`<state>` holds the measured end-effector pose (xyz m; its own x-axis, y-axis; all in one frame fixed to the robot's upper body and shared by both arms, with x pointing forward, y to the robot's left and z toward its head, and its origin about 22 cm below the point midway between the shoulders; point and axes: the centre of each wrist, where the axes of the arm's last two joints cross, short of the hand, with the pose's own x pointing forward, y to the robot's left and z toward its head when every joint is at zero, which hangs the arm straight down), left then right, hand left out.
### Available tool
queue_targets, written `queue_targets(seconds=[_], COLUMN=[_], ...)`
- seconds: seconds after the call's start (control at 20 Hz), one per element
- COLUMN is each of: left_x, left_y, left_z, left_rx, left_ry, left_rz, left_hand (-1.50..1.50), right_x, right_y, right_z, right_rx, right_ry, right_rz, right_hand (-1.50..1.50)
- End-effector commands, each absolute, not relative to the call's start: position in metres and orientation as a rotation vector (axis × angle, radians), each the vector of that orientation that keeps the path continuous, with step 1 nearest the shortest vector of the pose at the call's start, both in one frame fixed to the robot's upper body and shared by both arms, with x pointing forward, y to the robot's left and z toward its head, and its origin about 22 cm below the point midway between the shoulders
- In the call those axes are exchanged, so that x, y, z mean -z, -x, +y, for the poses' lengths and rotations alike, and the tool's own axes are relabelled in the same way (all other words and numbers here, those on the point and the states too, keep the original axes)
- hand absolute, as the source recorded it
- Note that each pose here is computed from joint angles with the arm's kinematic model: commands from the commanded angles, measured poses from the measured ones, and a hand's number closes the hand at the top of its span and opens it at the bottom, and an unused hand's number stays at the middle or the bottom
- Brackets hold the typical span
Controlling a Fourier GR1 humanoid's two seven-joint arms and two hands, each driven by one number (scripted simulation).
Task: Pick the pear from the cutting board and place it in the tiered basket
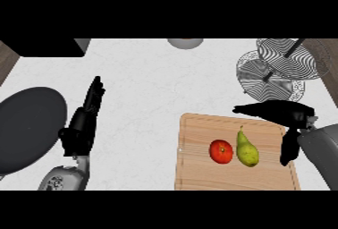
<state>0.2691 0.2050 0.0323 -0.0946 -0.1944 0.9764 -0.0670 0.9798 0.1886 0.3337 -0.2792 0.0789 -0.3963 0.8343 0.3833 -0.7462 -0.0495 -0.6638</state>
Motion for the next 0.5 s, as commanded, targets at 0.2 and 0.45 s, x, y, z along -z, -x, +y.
queue_targets(seconds=[0.2,0.45], left_x=[-0.020,-0.022], left_y=[-0.278,-0.288], left_z=[0.189,0.203], left_rx=[0.116,0.113], left_ry=[-0.187,-0.192], left_rz=[-1.665,-1.672], left_hand=[0.00,0.00], right_x=[-0.063,-0.055], right_y=[-0.338,-0.348], right_z=[-0.295,-0.276], right_rx=[-1.741,-1.718], right_ry=[0.046,0.035], right_rz=[-0.962,-0.947], right_hand=[-1.50,-1.50])
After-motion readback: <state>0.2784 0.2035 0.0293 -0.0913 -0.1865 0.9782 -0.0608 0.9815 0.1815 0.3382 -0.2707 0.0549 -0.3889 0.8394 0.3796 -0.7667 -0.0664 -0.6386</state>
